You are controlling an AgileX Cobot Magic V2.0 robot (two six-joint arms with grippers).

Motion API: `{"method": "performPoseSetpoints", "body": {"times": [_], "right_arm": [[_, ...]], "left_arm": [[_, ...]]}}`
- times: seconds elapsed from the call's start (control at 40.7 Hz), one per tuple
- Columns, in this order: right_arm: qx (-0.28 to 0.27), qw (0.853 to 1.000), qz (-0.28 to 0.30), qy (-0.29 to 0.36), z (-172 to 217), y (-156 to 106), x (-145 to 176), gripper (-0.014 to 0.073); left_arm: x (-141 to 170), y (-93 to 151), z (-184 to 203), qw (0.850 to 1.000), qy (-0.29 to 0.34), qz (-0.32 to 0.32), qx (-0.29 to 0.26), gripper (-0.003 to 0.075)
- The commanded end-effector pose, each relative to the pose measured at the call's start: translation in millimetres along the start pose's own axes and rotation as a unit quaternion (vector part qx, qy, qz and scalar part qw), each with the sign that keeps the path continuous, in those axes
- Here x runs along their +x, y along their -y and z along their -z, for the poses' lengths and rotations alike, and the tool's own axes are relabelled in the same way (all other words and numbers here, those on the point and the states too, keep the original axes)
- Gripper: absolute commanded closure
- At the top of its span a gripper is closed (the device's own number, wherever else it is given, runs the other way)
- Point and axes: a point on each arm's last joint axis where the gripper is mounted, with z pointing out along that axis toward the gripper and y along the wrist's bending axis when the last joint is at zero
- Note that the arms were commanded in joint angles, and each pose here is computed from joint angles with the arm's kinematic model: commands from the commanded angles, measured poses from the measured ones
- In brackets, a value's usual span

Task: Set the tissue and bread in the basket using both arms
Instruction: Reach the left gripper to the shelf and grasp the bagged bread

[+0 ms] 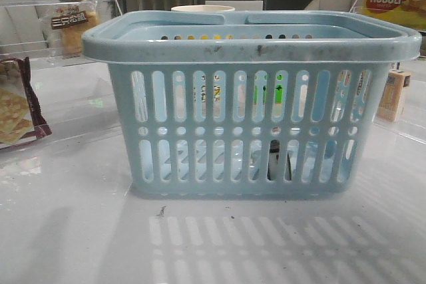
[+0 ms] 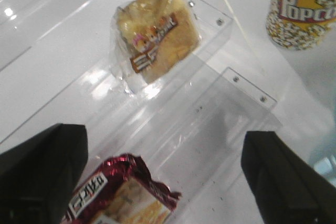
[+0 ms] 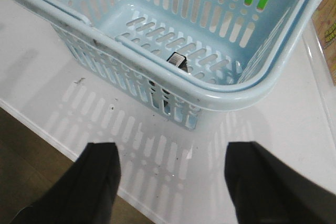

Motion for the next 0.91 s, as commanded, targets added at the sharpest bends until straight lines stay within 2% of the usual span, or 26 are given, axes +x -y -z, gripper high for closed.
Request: {"method": "performPoseSetpoints", "body": {"times": [0.0, 0.123, 0.295, 0.467, 0.737, 0.884], "right_arm": [[0.009, 0.999, 0.001, 0.047, 7.1, 1.7, -12.3, 0.0056], [0.009, 0.999, 0.001, 0.047, 7.1, 1.7, -12.3, 0.0056], [0.009, 0.999, 0.001, 0.047, 7.1, 1.7, -12.3, 0.0056], [0.009, 0.999, 0.001, 0.047, 7.1, 1.7, -12.3, 0.0056], [0.009, 0.999, 0.001, 0.047, 7.1, 1.7, -12.3, 0.0056], [0.009, 0.999, 0.001, 0.047, 7.1, 1.7, -12.3, 0.0056]], "left_arm": [[-34.1, -12.1, -0.9, 0.997, 0.072, 0.019, -0.01, 0.0079], [-43.3, -20.9, -32.7, 0.997, 0.075, 0.025, -0.018, 0.0079], [-46.9, -20.5, -70.8, 0.995, 0.1, 0.02, -0.018, 0.008], [-46.1, -18.7, -92.3, 0.99, 0.137, 0.017, -0.016, 0.0111], [-43.7, -16.8, -98.8, 0.99, 0.136, 0.016, -0.014, 0.0393], [-44.6, -17.7, -89.9, 0.992, 0.122, 0.017, -0.015, 0.0517]]}}
